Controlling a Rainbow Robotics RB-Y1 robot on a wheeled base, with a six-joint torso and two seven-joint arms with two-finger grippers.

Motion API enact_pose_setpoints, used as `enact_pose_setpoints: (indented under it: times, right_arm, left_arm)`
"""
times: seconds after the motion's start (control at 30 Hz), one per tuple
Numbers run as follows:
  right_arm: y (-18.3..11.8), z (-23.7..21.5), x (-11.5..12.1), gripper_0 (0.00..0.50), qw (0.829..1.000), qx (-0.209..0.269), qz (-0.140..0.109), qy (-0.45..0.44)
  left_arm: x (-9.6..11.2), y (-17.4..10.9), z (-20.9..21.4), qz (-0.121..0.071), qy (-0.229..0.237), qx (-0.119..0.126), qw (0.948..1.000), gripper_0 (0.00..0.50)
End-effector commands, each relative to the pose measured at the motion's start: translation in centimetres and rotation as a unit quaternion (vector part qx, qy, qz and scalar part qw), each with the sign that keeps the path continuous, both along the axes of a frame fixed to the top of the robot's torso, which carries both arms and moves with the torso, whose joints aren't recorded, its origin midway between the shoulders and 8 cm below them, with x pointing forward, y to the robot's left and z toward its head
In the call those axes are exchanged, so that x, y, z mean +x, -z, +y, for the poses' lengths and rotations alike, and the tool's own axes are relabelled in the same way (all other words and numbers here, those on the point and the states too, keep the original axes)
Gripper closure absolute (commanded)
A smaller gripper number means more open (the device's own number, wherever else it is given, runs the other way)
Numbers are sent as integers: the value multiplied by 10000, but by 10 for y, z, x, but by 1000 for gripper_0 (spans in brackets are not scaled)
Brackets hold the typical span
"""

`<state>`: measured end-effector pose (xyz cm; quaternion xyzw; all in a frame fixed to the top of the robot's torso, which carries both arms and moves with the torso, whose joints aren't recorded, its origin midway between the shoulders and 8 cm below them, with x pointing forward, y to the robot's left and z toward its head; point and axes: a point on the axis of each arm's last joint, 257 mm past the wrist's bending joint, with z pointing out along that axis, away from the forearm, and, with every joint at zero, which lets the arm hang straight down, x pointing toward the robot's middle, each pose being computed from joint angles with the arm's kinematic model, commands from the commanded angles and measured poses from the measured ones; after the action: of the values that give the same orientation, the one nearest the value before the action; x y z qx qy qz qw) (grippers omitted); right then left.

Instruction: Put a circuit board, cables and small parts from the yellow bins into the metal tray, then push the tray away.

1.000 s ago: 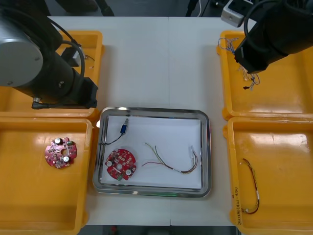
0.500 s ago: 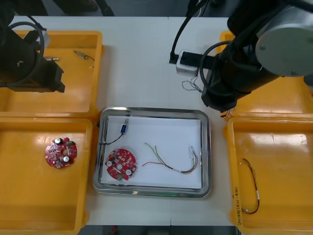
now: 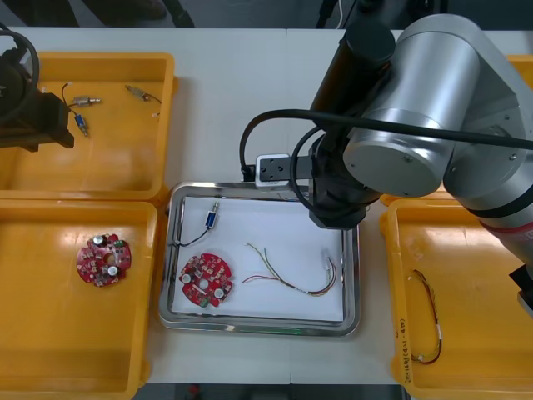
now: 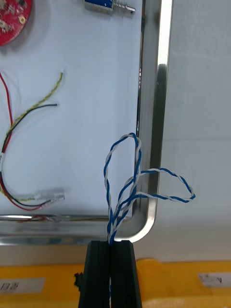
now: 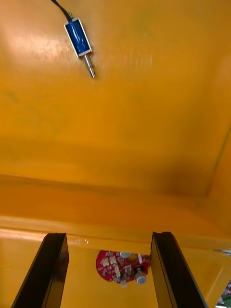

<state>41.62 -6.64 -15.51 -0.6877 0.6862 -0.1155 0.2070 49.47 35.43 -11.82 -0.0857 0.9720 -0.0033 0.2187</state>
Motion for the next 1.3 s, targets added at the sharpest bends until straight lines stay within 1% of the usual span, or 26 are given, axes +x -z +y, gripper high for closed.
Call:
enact_pose_setpoints:
  times: [0.03,0.13,0.2,0.27,0.33,0.5,0.57,0.6,0.67,0.8,0.87,1.07,1.2,1.3]
  right_arm:
    - [12,31,-4,500,9990,19,-4,-439]
    - [21,37,-4,500,9987,-33,37,-511]
    - [29,39,-3,500,9984,-99,45,-552]
    - [37,38,2,500,9983,-182,-9,-545]
    - [43,38,5,500,9984,-202,6,-532]
    - [63,38,9,500,9985,-200,212,-470]
    - [73,36,10,500,9984,-204,322,-424]
    - [75,36,10,500,9983,-211,342,-416]
    - [84,37,11,500,9982,-226,370,-413]
    - [92,39,16,500,9984,-239,251,-439]
    - [97,40,17,500,9985,-219,199,-463]
    - [107,40,15,500,9986,-132,259,-434]
    - [110,36,21,500,9987,-175,130,-462]
    - [110,30,26,500,9988,-175,77,-441]
  left_arm:
    - [30,-46,22,-527,184,217,9982,0]
    - [40,-44,31,-524,210,361,9978,0]
    - [47,-42,36,-543,210,379,9976,0]
    - [56,-40,40,-572,137,270,9979,0]
    - [62,-39,42,-584,94,245,9979,0]
    - [79,-38,46,-691,11,307,9971,0]
    - [89,-37,44,-784,-17,266,9966,0]
    - [91,-37,43,-801,-31,237,9965,0]
    - [101,-39,40,-914,-67,172,9956,0]
    - [113,-39,35,-1024,-100,105,9946,0]
    - [120,-38,34,-1122,-105,67,9936,0]
    - [135,-27,28,-1306,-90,-11,9914,0]
    - [138,-18,24,-1284,-79,-36,9917,0]
    - [141,-8,21,-1271,-35,22,9919,0]
